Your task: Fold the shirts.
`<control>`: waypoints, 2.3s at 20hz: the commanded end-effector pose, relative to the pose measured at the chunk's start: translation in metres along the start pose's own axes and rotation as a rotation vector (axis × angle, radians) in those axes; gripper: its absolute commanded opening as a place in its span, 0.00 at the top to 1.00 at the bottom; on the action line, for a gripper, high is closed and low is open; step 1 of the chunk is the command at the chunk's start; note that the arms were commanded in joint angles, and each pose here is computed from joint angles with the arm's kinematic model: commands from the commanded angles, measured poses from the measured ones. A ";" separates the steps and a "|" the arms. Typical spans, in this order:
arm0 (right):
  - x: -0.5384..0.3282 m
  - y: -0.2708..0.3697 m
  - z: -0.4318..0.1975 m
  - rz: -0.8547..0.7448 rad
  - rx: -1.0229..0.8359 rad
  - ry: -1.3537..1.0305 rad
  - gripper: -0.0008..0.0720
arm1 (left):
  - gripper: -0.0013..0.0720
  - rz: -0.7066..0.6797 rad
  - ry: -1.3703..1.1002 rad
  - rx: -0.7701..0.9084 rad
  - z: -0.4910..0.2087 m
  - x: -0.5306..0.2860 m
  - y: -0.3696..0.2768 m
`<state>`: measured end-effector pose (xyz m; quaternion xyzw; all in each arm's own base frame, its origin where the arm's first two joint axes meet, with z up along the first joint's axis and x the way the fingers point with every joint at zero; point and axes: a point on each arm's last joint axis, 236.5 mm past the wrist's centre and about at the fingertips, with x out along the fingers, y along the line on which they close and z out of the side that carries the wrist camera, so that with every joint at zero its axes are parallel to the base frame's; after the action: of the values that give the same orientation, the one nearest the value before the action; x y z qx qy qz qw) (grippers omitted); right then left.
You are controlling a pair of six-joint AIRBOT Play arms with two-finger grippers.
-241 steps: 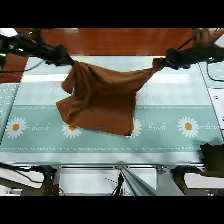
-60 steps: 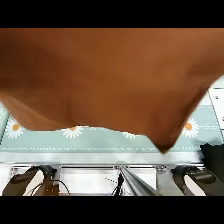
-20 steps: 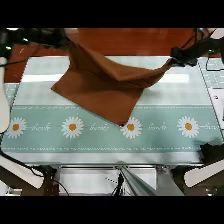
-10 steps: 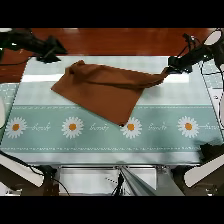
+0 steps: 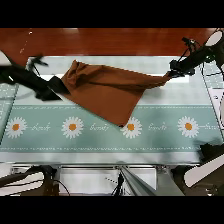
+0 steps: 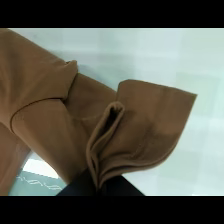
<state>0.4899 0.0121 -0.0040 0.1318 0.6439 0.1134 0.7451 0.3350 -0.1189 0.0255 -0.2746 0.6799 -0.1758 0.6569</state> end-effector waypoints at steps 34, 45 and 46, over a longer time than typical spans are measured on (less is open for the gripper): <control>-0.002 0.021 0.023 0.084 -0.021 -0.096 0.95 | 0.95 -0.113 -0.128 -0.209 0.081 0.153 0.008; -0.226 0.101 0.076 0.194 -0.094 -0.776 0.95 | 0.95 -0.347 -0.899 0.727 -0.017 -0.258 -0.266; -0.270 0.110 0.071 0.182 -0.114 -0.889 0.95 | 0.95 -0.337 -1.057 0.793 -0.047 -0.314 -0.281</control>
<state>0.5324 0.0336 0.1888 0.1887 0.3807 0.1640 0.8903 0.3993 -0.1848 0.3017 -0.2298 0.2839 -0.3525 0.8616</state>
